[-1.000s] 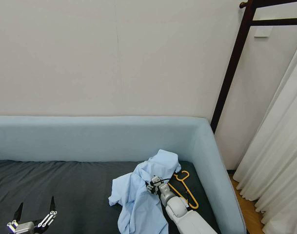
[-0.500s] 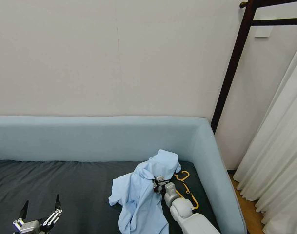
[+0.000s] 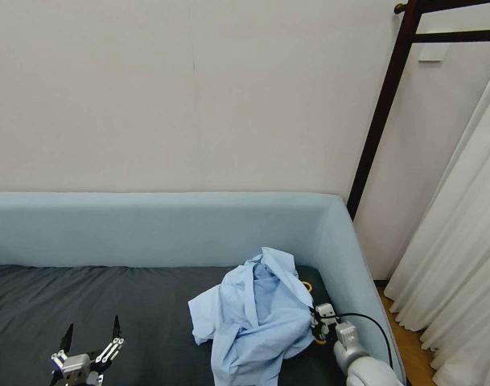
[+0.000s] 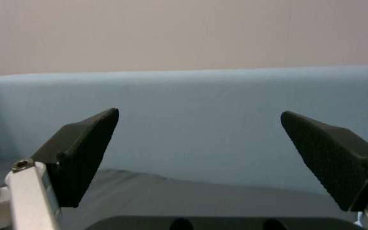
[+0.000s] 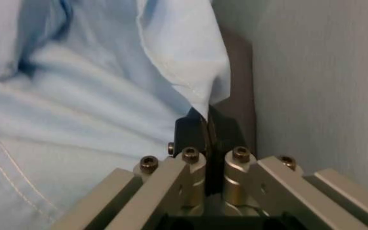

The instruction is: Pick up the clothes from the sofa and hang them on the clothes hanger.

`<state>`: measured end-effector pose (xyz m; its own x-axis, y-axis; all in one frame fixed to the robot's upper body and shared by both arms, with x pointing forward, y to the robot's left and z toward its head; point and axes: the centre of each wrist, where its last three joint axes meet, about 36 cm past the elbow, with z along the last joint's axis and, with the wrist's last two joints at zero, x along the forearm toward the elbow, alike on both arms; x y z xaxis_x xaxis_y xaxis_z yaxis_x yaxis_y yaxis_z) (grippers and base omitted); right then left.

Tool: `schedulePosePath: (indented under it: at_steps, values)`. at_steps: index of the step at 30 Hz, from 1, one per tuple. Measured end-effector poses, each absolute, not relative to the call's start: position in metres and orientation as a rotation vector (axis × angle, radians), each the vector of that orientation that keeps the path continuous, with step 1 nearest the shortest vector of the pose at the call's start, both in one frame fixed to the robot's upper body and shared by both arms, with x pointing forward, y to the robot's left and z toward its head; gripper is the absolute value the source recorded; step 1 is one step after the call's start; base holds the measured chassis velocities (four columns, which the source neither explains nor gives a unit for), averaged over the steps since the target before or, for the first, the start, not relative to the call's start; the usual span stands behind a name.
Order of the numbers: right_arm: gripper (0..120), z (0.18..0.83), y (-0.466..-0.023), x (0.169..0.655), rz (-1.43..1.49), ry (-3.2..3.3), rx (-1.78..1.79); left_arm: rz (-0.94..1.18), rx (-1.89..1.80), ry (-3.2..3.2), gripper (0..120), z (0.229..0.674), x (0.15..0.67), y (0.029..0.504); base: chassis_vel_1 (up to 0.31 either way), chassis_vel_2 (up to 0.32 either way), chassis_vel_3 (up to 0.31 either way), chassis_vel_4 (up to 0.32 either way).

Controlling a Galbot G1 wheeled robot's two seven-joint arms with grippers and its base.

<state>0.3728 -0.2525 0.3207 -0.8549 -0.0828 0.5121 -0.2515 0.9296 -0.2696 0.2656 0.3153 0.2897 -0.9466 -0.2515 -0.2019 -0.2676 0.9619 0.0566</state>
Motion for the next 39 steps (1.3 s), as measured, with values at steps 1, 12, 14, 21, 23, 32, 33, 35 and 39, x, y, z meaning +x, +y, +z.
schedulePosePath:
  at_steps: [1,12,14,21,23,32,33,35,39]
  values:
    - [0,0.316,-0.251,0.363,0.469,-2.521,0.216,0.116,-0.383,2.921,100,0.288,0.268,0.313,0.000,0.000,0.000,0.000]
    - [26,0.383,-0.216,0.353,0.150,-2.278,0.293,0.159,-0.398,2.917,100,0.291,0.267,0.338,0.000,0.000,0.000,0.000]
    - [36,0.415,-0.210,0.367,0.007,-2.332,0.471,0.179,-0.421,2.917,100,0.289,0.263,0.349,0.000,0.000,0.000,0.000]
    - [58,0.363,-0.197,0.453,-0.187,-2.548,0.655,0.199,-0.444,2.925,100,0.291,0.253,0.355,0.000,0.000,0.000,0.000]
    - [68,0.339,-0.193,0.493,-0.253,-2.540,0.613,0.208,-0.455,2.926,100,0.296,0.249,0.357,0.000,0.000,0.000,0.000]
    - [97,0.300,-0.172,0.555,-0.559,-2.402,0.494,0.215,-0.485,2.909,100,0.304,0.239,0.354,0.000,0.000,0.000,0.000]
    - [98,0.297,-0.171,0.560,-0.585,-2.389,0.473,0.217,-0.486,2.902,100,0.306,0.237,0.353,0.000,0.000,0.000,0.000]
    - [97,0.294,-0.169,0.562,-0.594,-2.380,0.465,0.218,-0.487,2.895,100,0.308,0.237,0.352,0.000,0.000,0.000,0.000]
    - [82,0.285,-0.163,0.562,-0.544,-2.382,0.482,0.216,-0.494,2.882,100,0.312,0.234,0.349,0.000,0.000,0.000,0.000]
